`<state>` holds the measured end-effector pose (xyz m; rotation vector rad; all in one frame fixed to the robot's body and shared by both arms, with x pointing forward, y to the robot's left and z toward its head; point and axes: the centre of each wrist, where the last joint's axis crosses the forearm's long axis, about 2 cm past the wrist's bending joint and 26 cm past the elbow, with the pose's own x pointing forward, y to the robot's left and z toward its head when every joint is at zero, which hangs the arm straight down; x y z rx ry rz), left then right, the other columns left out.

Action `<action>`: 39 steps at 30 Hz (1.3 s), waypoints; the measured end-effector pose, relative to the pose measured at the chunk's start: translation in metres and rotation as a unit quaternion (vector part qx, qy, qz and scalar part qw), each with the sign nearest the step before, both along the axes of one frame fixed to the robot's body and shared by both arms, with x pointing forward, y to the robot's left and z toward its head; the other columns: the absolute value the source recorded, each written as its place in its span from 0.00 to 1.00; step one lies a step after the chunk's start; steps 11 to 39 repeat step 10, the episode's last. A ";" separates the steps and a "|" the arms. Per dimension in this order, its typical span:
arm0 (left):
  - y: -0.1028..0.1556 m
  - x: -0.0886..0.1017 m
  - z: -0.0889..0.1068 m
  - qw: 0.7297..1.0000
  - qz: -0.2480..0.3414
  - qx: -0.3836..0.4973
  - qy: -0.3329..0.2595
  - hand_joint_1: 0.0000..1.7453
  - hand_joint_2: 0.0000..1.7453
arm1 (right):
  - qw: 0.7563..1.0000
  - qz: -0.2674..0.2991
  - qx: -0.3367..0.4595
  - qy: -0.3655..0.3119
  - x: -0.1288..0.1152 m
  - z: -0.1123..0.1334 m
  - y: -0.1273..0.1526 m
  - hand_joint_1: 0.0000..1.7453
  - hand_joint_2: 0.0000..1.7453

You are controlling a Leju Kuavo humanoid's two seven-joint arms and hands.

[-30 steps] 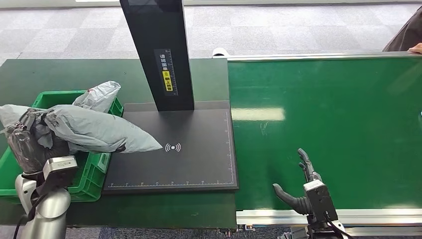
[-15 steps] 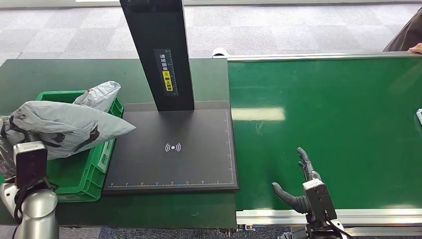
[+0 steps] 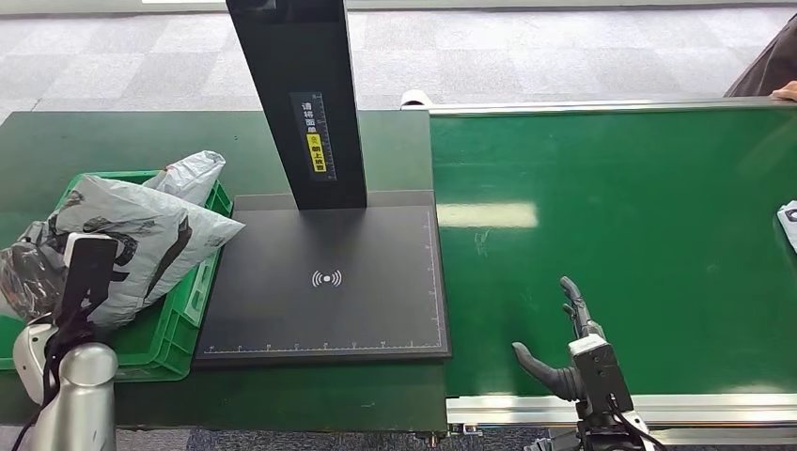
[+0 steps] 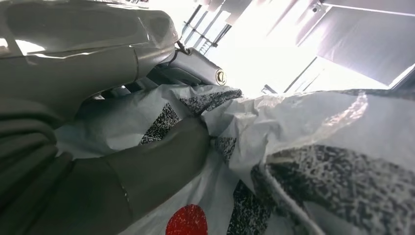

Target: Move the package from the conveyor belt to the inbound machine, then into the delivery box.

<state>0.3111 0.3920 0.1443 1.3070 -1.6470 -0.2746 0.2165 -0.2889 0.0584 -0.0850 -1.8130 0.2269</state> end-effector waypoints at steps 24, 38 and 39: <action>0.007 0.000 -0.002 1.000 0.021 0.010 0.011 1.00 0.00 | 1.000 0.002 0.000 0.003 0.000 0.000 0.002 0.00 1.00; 0.007 0.000 -0.002 1.000 0.021 0.010 0.011 1.00 0.00 | 1.000 0.002 0.000 0.003 0.000 0.000 0.002 0.00 1.00; 0.007 0.000 -0.002 1.000 0.021 0.010 0.011 1.00 0.00 | 1.000 0.002 0.000 0.003 0.000 0.000 0.002 0.00 1.00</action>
